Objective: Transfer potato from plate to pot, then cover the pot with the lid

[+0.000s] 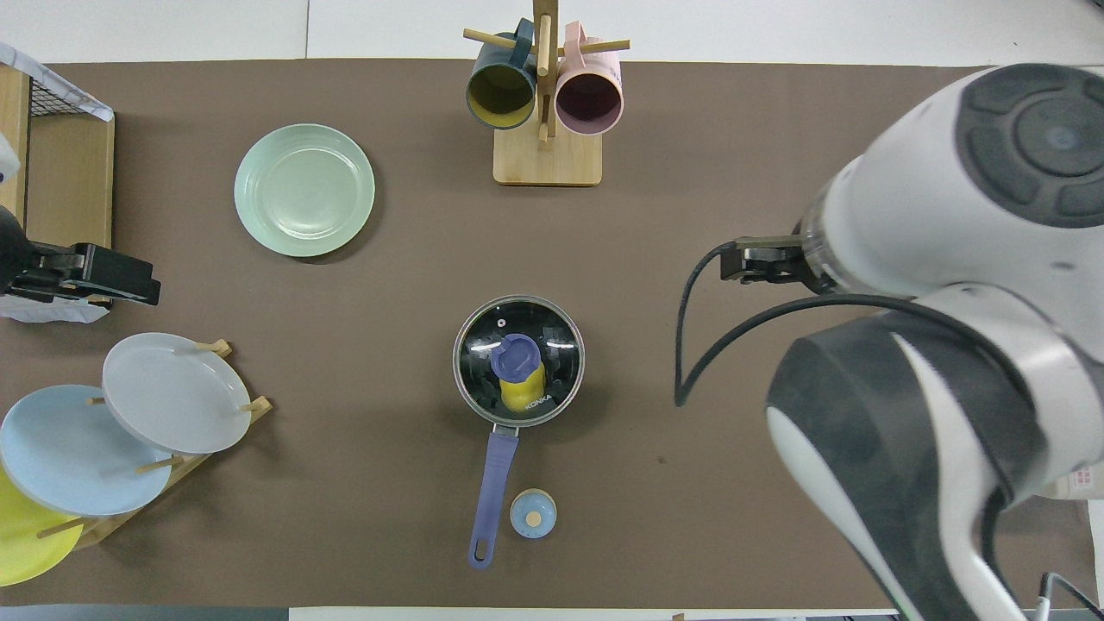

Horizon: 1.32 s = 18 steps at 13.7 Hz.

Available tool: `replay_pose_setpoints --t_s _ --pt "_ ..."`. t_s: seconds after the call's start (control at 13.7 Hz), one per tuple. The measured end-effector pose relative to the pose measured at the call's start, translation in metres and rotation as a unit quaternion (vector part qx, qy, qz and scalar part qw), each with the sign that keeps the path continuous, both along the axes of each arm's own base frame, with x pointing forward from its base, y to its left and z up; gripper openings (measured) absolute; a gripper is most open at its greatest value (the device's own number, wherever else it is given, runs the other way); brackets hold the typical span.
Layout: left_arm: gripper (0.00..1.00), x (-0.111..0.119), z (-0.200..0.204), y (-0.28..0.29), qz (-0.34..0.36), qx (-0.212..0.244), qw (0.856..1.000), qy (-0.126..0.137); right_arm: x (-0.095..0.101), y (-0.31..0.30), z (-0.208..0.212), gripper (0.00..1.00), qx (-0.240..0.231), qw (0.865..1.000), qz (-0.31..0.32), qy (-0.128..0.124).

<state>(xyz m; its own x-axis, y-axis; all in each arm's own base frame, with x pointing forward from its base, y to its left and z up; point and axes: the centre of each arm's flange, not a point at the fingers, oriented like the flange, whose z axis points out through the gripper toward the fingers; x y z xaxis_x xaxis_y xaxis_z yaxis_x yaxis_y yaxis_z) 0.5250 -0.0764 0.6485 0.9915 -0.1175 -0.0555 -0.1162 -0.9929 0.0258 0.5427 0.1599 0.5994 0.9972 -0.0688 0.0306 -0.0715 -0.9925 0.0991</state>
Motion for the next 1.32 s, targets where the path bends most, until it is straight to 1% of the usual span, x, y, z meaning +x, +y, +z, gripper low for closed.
replay_pose_setpoints --t_s 0.15,0.37,0.51,0.8,1.02,1.17,1.32 --pt "1.00 0.000 0.000 0.000 0.000 0.000 1.000 0.000 -0.004 -0.046 0.013 1.00 0.001 1.000 -0.026 0.017" --pt "1.00 0.000 0.001 0.000 0.000 0.000 1.000 -0.001 -0.006 -0.096 0.023 1.00 0.008 0.998 -0.041 0.040" --pt "1.00 -0.002 0.003 0.000 0.000 0.000 1.000 -0.003 -0.005 -0.116 0.026 1.00 0.013 0.998 -0.042 0.043" --pt "1.00 -0.004 0.007 0.000 0.000 -0.001 1.000 -0.007 -0.004 -0.122 0.028 1.00 0.016 0.998 -0.044 0.041" --pt "1.00 -0.004 0.007 0.000 0.000 -0.001 1.000 -0.007 -0.004 -0.131 0.028 1.00 0.040 0.997 -0.056 0.044" --pt "1.00 -0.004 0.007 0.000 0.000 -0.001 1.000 -0.007 -0.003 -0.151 0.028 1.00 0.047 0.995 -0.071 0.044" --pt "1.00 -0.004 0.007 0.000 0.000 -0.001 1.000 -0.006 -0.003 -0.163 0.028 1.00 0.048 0.996 -0.053 0.045"
